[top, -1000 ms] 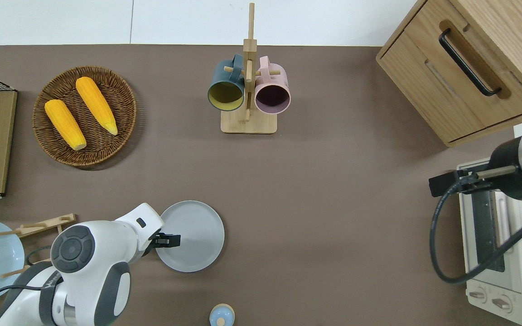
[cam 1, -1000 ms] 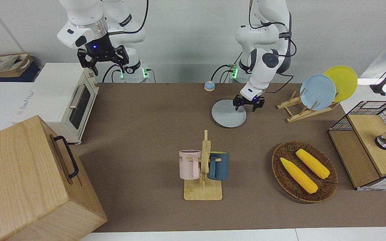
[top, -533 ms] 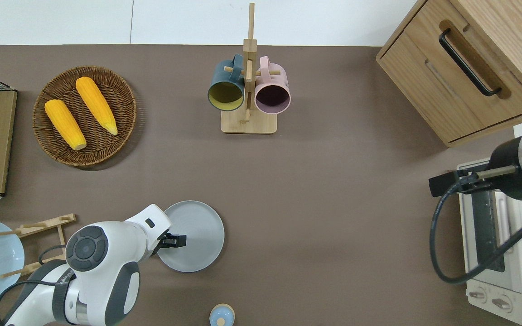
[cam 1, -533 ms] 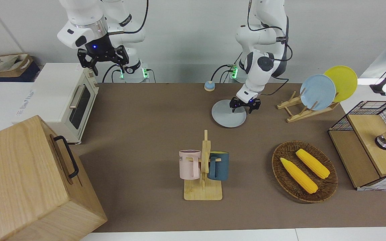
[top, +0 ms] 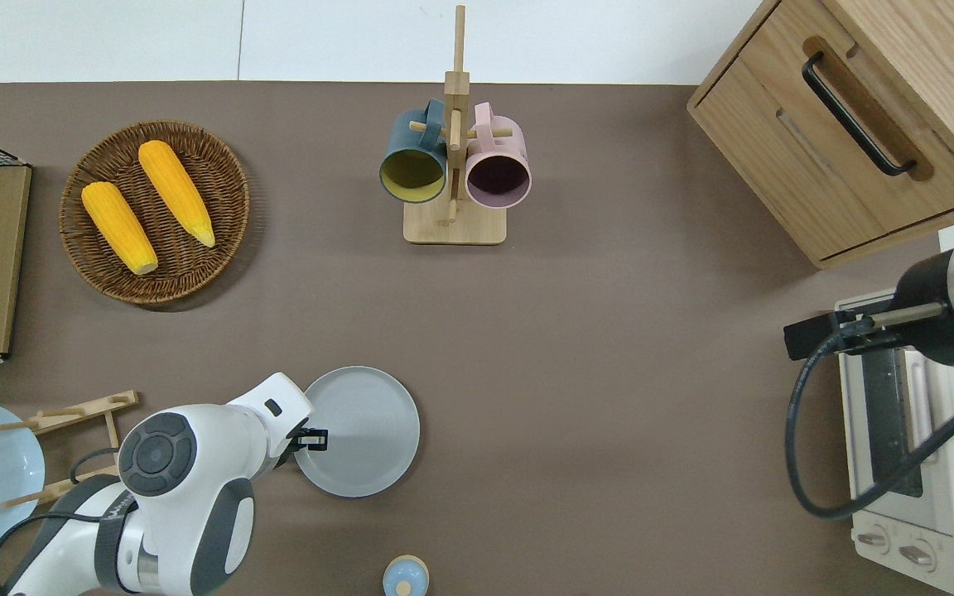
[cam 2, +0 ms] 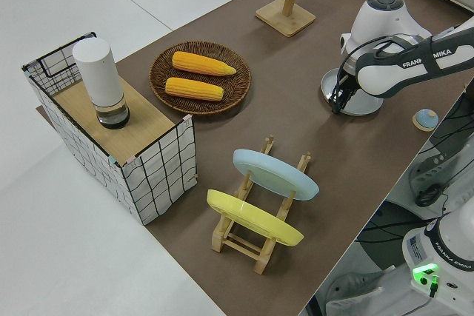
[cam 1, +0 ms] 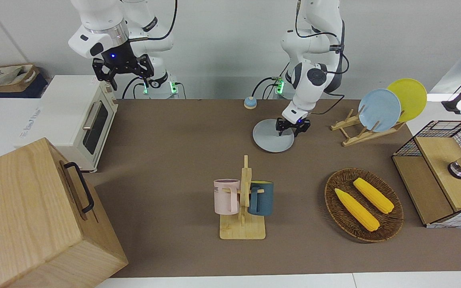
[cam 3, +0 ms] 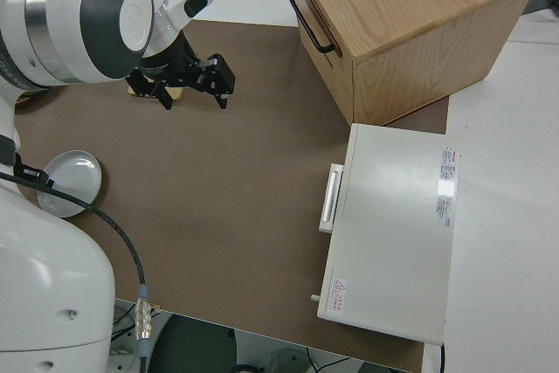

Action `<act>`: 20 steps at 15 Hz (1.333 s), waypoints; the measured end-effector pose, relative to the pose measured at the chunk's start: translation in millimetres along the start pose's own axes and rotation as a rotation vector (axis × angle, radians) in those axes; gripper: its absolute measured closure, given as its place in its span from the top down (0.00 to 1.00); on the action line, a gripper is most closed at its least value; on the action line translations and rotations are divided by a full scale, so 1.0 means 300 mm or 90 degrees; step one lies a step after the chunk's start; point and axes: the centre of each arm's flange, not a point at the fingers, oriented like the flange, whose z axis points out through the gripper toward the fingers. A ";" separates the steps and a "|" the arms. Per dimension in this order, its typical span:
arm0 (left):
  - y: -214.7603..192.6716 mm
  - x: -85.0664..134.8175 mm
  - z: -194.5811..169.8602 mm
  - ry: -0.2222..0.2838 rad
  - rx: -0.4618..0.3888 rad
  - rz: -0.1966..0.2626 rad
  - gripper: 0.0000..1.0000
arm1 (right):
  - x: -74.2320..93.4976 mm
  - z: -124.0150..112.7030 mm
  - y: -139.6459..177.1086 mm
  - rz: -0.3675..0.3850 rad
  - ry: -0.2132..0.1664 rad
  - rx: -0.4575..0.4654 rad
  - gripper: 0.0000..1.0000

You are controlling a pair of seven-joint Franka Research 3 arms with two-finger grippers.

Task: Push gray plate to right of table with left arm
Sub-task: 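Push the gray plate with the left gripper away from the left arm, then keep pushing the gray plate with the left gripper toward the toaster oven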

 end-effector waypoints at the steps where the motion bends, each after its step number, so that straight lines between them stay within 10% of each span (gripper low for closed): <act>1: -0.001 0.001 -0.006 0.002 -0.001 -0.002 0.11 | 0.000 0.000 0.000 0.000 0.000 0.000 0.99; 20: 0.106 0.006 -0.012 0.006 -0.005 -0.092 0.05 | 0.000 0.000 0.000 0.000 0.000 0.000 0.99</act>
